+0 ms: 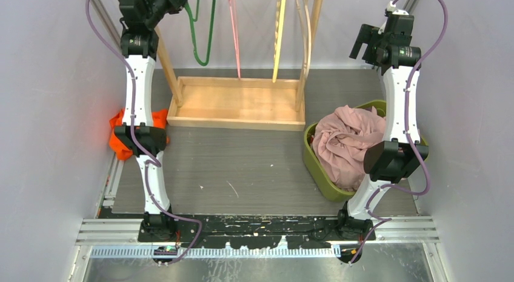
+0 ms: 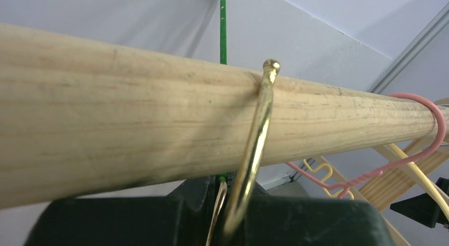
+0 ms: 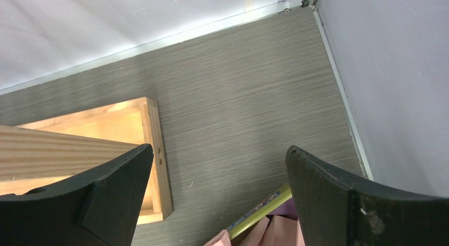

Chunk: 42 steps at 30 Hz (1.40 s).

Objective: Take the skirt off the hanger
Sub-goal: Place the hanger at the clothesline.

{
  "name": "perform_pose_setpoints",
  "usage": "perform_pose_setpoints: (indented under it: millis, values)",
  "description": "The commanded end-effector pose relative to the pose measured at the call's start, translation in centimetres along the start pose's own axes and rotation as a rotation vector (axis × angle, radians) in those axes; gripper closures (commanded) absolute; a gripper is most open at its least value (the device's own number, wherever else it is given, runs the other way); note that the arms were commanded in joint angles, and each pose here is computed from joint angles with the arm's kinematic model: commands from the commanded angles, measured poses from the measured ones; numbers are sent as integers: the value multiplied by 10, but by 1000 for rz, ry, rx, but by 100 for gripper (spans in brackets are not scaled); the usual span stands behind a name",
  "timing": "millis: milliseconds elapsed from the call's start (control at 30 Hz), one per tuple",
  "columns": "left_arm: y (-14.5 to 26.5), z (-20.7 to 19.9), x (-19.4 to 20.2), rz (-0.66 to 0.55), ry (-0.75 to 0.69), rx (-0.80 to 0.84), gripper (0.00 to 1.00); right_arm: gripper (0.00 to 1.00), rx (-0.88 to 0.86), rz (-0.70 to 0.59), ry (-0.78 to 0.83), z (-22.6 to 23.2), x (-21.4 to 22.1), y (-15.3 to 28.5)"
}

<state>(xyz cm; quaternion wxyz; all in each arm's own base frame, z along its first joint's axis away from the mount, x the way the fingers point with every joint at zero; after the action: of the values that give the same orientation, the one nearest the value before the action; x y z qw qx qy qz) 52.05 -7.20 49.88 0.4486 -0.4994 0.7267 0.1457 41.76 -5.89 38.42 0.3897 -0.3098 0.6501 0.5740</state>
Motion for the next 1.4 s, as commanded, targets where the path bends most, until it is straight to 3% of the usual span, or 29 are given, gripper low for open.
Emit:
perform_pose_setpoints:
  millis: [0,233,400,700,967,1133,1367]
  values:
    - [10,-27,-33,-108,-34,76,96,0,14,-92,3,-1,-21,12]
    - [36,-71,-47,-78,-103,108,96,0,-9,-99,-34,2,-22,8]
    - [56,-81,-41,10,-103,55,94,0,-34,-112,-63,6,-23,7]
    - [62,-47,-11,151,-107,-132,92,0,-59,-119,-62,9,-23,9]
    - [61,-30,3,183,-178,-271,92,0,-49,-128,-44,7,-24,15]
    - [49,-44,7,196,-252,-122,92,0,-57,-128,-53,8,-24,14]
    - [30,-58,-4,108,-357,79,96,0,-50,-113,-42,7,-19,13]
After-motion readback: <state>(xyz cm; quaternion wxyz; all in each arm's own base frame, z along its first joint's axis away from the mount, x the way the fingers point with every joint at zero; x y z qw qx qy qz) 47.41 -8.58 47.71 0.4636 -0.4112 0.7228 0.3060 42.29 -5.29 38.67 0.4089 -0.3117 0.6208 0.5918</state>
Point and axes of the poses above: each gripper's point midway between its finger pads, its own y axis back along the fingers, its own z axis along the line the jaws close on, x = y × z, the point moved 8 cm from there along y, back along the fingers, and after that the axes turned 11 degrees about y, right-handed, at the moved point
